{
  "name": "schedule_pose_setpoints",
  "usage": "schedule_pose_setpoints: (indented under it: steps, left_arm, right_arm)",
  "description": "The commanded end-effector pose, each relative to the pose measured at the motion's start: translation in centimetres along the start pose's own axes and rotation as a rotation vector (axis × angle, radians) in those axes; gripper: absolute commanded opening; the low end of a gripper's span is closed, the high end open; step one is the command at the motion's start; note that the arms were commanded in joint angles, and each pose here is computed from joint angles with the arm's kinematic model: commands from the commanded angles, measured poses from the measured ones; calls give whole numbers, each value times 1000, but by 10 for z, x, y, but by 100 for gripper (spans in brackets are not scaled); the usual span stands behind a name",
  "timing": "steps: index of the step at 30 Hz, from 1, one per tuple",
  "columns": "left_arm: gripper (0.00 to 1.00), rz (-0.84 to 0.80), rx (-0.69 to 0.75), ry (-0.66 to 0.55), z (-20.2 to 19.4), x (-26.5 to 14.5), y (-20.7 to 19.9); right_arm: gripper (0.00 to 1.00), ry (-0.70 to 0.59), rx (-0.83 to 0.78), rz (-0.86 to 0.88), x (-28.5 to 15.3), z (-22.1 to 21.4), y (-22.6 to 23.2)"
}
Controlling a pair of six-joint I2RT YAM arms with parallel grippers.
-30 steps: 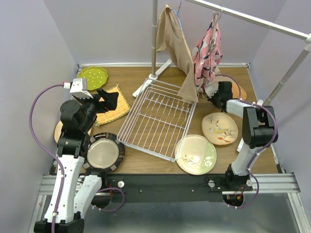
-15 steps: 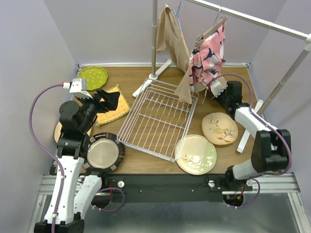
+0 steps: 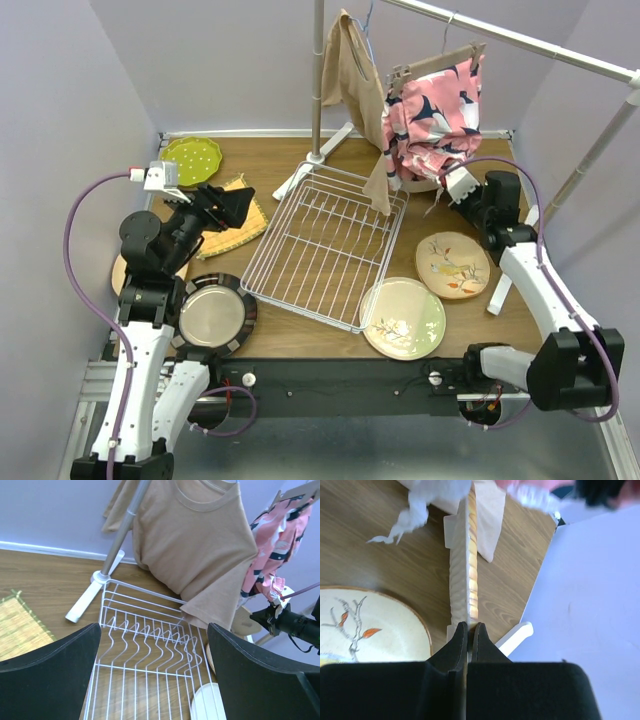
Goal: Load the plates into the dish rack
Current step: Pass the plate from the right arm to the left
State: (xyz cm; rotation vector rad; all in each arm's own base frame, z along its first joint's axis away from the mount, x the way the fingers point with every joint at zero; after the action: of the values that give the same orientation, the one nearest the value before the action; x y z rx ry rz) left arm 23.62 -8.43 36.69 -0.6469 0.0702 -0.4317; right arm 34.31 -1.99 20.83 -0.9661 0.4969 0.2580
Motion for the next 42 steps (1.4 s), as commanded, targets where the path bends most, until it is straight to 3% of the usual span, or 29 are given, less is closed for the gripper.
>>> schedule_pose_setpoints:
  steps: [1,21,30,37,42]
  left_arm:
    - [97,-86,-52,24,-7,-2,-10]
    - [95,-177,-112,106,-24,0,-20]
    - [93,-327,-89,170,-36,8,-50]
    - [92,-433,-3,249,-64,18,-83]
    - [91,-508,139,270,-84,31,-108]
  right_arm:
    - [1,-66,18,-27,-25,11,-10]
    - [1,-113,91,4,-83,16,-6]
    - [1,-173,137,52,-107,30,-7]
    - [1,-214,138,102,-127,37,-4]
    - [0,-250,127,142,-143,41,1]
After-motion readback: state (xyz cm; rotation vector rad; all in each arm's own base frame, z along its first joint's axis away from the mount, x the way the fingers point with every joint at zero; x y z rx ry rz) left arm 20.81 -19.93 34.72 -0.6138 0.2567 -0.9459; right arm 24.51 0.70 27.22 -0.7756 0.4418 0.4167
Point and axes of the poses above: each gripper's point midway between its finger pads, its own x axis out along the fingers, its own y axis along the line the jaws close on, z = x × y, the point moved 4 cm from there along -x, back along the fingers, and after that the axes turned 8 degrees about -x, right-handed, at the moved point
